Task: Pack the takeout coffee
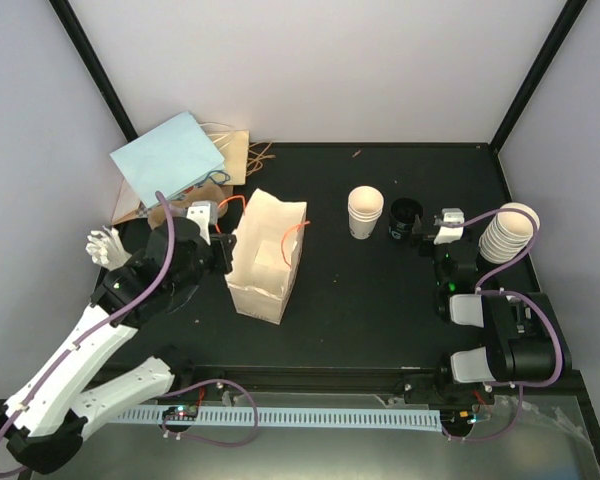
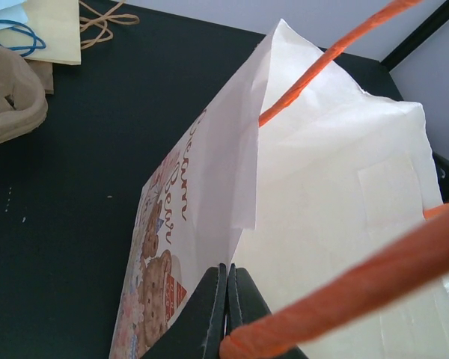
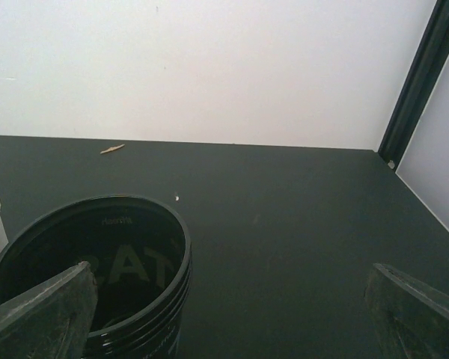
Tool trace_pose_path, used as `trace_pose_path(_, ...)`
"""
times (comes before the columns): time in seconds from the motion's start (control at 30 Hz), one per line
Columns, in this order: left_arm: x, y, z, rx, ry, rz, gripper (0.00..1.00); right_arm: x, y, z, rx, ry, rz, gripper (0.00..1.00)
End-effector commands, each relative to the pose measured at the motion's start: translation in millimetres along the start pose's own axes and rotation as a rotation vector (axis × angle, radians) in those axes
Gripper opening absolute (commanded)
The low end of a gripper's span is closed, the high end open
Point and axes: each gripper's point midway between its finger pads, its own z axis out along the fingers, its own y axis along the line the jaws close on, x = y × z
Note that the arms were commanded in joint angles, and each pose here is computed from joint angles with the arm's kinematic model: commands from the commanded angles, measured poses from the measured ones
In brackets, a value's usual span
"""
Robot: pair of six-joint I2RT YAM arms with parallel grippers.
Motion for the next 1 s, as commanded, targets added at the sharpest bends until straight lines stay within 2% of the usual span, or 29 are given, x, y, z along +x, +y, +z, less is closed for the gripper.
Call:
trace_pose_path(0.0, -4, -2, -6, 0.030, -0.028, -0.030, 0.02, -11, -7, 3, 0.033, -0.035, 0.010, 1.00)
trace_pose_path(0.8, 12, -6, 10, 0.073, 0.011, -0.068, 0.02, -11, -7, 3, 0.033, -0.035, 0.010, 1.00)
trace_pose_path(0.97, 12, -18, 11, 0.137, 0.023, -0.118, 0.02, -11, -7, 3, 0.033, -0.035, 0.010, 1.00)
